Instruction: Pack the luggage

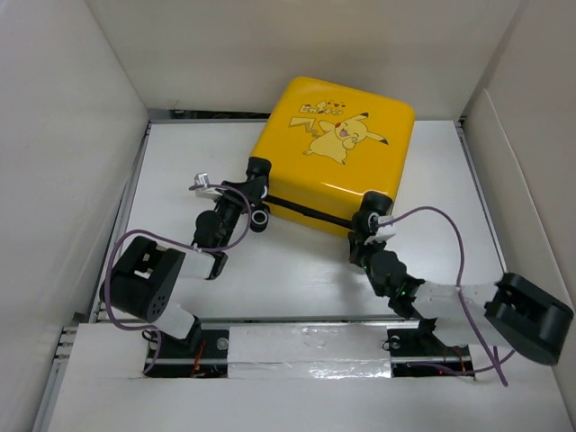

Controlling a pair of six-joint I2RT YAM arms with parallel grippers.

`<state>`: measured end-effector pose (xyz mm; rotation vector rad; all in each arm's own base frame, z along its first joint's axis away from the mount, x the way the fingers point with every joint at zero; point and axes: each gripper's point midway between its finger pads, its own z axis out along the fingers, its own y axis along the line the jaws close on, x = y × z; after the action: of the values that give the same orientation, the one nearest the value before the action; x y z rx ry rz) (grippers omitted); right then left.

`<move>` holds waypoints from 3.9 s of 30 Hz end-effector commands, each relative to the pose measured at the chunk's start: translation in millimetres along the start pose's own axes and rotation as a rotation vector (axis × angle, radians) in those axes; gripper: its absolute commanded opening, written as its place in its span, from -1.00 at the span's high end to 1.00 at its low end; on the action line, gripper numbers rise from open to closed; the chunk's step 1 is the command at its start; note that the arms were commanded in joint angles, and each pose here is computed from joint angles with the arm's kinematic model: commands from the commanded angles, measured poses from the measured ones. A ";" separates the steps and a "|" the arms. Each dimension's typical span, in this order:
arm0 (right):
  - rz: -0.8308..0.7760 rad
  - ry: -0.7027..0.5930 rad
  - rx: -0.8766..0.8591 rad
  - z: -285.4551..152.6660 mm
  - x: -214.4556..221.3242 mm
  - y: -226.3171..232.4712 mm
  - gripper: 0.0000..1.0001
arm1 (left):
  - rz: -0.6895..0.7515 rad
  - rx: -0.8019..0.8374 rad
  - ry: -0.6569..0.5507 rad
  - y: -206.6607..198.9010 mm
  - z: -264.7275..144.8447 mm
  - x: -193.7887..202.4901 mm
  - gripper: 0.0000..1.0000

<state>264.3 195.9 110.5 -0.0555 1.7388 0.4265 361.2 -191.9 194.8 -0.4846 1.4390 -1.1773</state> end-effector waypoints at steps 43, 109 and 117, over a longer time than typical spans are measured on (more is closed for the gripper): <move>0.079 0.114 -0.878 33.7 14.3 227.5 0.80 | 0.076 0.590 0.550 -193.4 -121.3 134.9 -0.44; -0.070 0.064 -0.409 -68.9 -103.7 46.3 0.21 | 0.517 0.025 0.004 -38.7 -71.6 77.8 0.36; -0.079 0.077 -0.423 -70.0 -96.9 46.6 0.22 | 0.528 0.050 -0.059 -51.0 -68.0 75.8 0.36</move>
<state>207.2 197.2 222.0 -0.4249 1.7179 0.7280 252.8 -244.0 94.3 0.0915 1.7032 -0.5851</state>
